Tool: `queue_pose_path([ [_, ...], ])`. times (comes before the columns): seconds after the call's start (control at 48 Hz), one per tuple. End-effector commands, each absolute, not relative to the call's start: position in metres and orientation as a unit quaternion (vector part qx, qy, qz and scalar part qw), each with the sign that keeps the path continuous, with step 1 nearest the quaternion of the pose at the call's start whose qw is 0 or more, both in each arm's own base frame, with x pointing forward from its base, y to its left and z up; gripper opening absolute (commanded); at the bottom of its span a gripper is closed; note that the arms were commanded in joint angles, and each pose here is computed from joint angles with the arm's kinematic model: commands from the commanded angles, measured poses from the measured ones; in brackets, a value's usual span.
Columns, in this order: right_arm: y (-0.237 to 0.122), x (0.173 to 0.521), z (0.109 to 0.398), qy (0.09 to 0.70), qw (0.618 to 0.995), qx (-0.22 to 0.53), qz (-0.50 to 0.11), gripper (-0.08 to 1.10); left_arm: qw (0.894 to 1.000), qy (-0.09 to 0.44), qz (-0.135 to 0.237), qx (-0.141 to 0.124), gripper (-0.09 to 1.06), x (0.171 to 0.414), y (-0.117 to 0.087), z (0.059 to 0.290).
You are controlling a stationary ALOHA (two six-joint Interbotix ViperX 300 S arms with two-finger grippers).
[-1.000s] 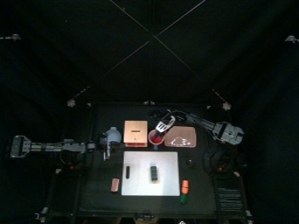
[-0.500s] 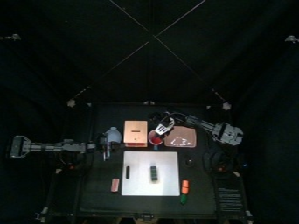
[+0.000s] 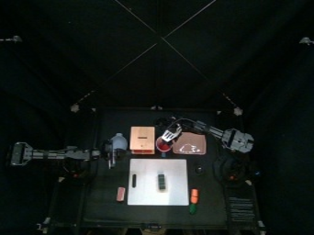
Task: Place sushi on board then cut the sushi with the knife then place the pieces on the plate
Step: Pick knife at handle with right hand
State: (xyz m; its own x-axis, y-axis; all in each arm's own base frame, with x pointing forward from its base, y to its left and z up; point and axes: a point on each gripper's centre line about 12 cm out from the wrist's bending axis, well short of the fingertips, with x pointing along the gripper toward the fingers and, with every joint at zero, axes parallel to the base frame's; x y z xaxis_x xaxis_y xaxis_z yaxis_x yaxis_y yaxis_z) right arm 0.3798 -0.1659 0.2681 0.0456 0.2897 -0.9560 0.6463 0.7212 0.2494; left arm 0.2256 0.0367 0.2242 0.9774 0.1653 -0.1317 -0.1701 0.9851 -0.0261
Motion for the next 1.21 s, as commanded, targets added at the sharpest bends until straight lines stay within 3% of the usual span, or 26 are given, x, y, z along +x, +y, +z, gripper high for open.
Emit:
queue_pose_path([
  [0.021,-0.171,0.381,0.284,0.663,0.651,0.34,-0.144,0.91,0.994,0.058,0.086,-0.02,-0.01,0.227,0.037,0.228],
  [0.208,-0.18,0.386,0.284,0.668,0.647,0.337,-0.145,0.91,0.994,0.061,0.086,-0.02,-0.01,0.227,0.037,0.226],
  [0.562,-0.19,0.39,0.321,0.646,0.673,0.325,-0.155,0.91,0.994,0.063,0.086,-0.019,-0.01,0.226,0.038,0.224],
  [1.208,-0.205,0.383,0.295,0.672,0.644,0.318,-0.18,0.91,0.994,0.062,0.086,-0.02,-0.01,0.226,0.037,0.225],
])
